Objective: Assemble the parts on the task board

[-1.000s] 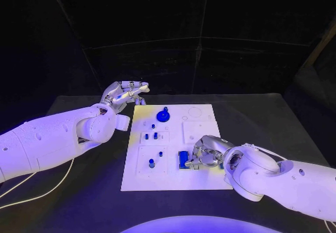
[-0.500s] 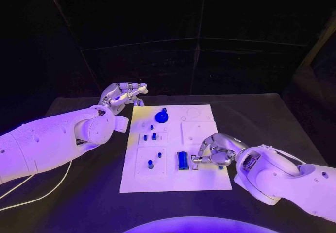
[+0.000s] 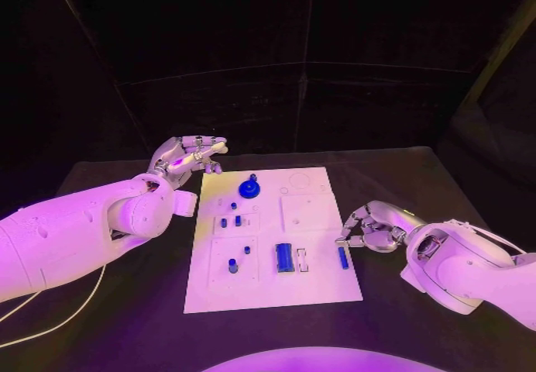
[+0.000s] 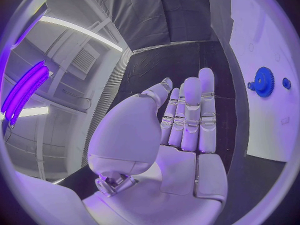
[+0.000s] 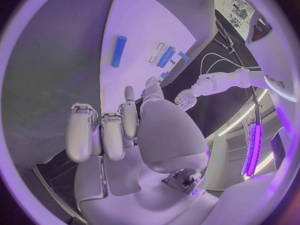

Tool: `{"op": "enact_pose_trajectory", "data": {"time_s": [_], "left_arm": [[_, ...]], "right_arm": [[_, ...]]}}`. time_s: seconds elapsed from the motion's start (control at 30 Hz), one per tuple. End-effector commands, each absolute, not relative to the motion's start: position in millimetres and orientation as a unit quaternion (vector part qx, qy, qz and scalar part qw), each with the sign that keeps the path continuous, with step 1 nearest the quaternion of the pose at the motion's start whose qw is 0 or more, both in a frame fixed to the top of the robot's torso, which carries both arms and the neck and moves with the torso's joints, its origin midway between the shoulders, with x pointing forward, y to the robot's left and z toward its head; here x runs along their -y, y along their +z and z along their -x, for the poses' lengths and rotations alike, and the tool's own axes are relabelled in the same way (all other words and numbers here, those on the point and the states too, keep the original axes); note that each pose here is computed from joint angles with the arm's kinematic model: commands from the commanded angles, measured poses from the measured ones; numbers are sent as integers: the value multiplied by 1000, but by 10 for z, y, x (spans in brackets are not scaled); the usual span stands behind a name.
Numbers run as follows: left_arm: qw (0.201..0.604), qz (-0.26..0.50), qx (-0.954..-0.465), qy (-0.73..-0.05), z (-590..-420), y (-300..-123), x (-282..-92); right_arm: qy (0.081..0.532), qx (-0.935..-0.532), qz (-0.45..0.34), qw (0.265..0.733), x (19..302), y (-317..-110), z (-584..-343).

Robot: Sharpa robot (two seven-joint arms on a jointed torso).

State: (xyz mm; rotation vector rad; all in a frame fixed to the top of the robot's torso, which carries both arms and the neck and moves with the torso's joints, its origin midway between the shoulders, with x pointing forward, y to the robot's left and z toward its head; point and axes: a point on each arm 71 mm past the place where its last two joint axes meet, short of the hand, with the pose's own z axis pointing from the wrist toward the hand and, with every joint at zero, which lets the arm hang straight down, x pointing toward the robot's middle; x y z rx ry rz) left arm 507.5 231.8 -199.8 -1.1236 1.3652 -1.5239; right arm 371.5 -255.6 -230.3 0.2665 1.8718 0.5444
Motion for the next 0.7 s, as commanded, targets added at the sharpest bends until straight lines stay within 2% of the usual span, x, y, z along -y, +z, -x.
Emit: {"op": "enact_pose_trajectory", "data": {"time_s": [0.03,0.27,0.7], "left_arm": [[388,439,-537,-607,-5065,-1988,-2299],[386,439,-539,-607,-5058,-1997,-2296],[387,439,-539,-606,-5057,-2001,-2312]], "right_arm": [[195,-798,-84,565,2598,-2312,-3729],[157,-816,-58,554,2614,-2385,-3724],[144,-837,-37,526,2557,-2504,-3690]]}}
